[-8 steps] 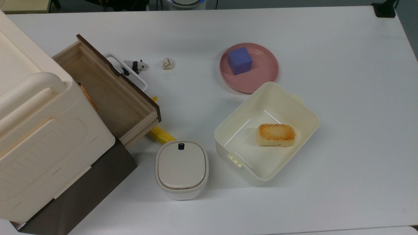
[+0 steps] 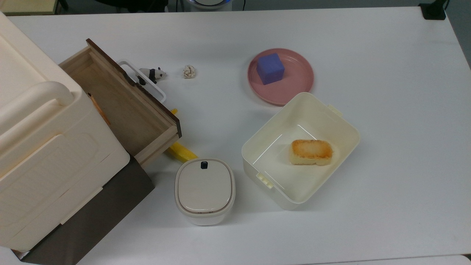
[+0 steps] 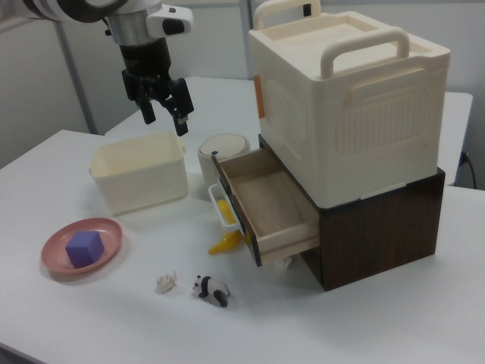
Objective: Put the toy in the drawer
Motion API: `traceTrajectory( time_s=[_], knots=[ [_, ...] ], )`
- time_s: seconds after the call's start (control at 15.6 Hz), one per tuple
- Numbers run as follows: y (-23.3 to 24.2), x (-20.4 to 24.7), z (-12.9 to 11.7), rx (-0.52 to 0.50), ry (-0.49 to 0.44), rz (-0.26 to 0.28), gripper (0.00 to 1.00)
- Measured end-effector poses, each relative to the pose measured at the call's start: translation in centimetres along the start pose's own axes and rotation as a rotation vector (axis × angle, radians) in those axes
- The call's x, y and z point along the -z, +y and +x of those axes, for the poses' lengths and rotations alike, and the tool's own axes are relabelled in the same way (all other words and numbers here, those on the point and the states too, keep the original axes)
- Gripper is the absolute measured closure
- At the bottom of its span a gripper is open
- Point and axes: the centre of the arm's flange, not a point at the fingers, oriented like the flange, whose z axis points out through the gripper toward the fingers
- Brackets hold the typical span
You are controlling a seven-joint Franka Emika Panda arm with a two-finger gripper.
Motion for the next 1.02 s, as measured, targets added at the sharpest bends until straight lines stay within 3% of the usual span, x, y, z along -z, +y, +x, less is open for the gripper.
traceTrajectory(
  time_s=[0.64,1.02],
  knots=[
    [0.0,0.0,0.0,0.012,0.0,0.0,0.0],
    [0.01,-0.09,-0.04,0.155,-0.005,0.0,0.0]
  ],
)
